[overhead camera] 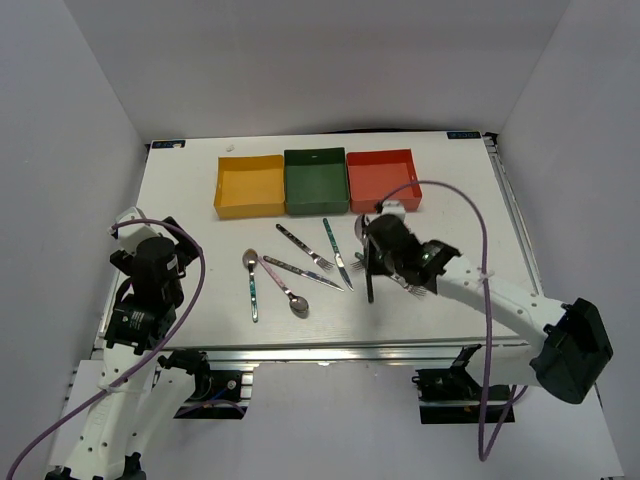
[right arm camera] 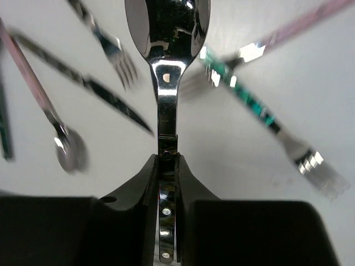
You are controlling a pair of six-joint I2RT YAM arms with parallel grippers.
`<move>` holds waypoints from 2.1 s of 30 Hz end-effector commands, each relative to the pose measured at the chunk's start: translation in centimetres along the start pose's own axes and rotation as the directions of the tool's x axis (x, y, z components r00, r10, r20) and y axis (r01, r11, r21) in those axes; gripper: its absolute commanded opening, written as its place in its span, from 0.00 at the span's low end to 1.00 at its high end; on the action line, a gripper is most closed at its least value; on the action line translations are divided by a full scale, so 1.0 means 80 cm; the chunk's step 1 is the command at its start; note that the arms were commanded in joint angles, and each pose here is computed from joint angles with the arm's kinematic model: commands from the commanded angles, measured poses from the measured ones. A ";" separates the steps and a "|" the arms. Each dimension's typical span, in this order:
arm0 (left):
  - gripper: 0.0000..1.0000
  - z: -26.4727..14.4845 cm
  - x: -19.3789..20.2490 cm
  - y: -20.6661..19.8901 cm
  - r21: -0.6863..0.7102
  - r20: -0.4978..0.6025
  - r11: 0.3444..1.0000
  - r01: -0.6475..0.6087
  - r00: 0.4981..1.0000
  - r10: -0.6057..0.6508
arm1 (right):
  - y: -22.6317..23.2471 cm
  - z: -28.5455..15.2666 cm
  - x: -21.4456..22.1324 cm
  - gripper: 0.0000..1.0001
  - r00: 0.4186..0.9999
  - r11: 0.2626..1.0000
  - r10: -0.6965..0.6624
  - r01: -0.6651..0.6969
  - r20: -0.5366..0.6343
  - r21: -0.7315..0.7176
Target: Sort the eating utensils into containers
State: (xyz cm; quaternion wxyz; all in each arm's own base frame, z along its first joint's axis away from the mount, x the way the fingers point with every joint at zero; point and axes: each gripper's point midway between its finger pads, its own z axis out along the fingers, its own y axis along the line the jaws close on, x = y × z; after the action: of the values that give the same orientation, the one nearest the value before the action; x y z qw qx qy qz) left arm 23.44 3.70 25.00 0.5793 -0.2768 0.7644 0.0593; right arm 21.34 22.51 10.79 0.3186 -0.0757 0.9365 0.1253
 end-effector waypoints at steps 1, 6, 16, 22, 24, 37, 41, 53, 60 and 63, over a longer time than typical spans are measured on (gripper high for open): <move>0.98 0.000 -0.001 -0.002 0.007 0.002 1.000 -0.002 1.000 0.002 | -0.008 -0.006 -0.098 0.00 0.989 0.999 0.041 -0.038 0.142 -0.024; 0.98 0.001 -0.001 -0.001 0.001 0.002 1.000 -0.002 1.000 0.002 | -0.059 0.023 -0.242 0.00 0.922 0.970 0.237 -0.245 0.308 -0.014; 0.98 0.009 0.007 -0.005 -0.006 -0.025 1.000 -0.028 0.999 0.028 | -0.108 0.164 -0.408 0.00 0.733 0.794 0.570 -0.608 0.371 -0.018; 0.98 0.010 0.008 -0.005 -0.008 -0.026 1.000 -0.030 0.999 0.030 | -0.130 0.208 -0.399 0.00 0.683 0.726 0.624 -0.686 0.379 0.043; 0.98 0.010 0.008 -0.006 -0.005 -0.027 1.000 -0.031 0.999 0.031 | -0.135 0.220 -0.387 0.00 0.686 0.723 0.625 -0.689 0.373 0.056; 0.98 0.012 0.010 -0.008 0.000 -0.038 0.999 -0.042 0.998 0.041 | -0.127 0.153 -0.398 0.57 0.700 0.764 0.585 -0.645 0.410 0.010; 0.98 0.016 0.014 -0.011 0.003 -0.050 0.999 -0.050 0.997 0.051 | -0.039 0.113 -0.403 0.62 0.841 0.900 0.436 -0.420 0.320 -0.121; 0.98 0.024 0.154 -0.103 0.225 -0.509 0.973 -0.051 0.845 0.162 | 0.122 0.037 -0.174 0.86 0.984 0.994 -0.014 0.032 0.177 -0.104; 0.96 0.018 0.293 -0.108 0.173 -0.635 0.979 -0.111 0.747 0.197 | 0.080 -0.008 -0.127 0.86 0.986 0.992 -0.011 0.032 0.168 -0.121; 0.89 0.020 0.314 -0.094 0.153 -0.645 0.982 -0.110 0.742 0.183 | 0.072 -0.023 -0.117 0.86 0.986 0.990 -0.019 0.043 0.168 -0.136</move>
State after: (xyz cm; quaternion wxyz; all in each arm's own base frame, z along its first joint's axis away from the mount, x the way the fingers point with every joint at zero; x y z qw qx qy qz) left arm 23.09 -10.15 2.96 0.2548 -0.1464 0.9558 -0.0047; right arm 27.19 28.05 17.79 0.3755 -0.0937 0.9057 0.1727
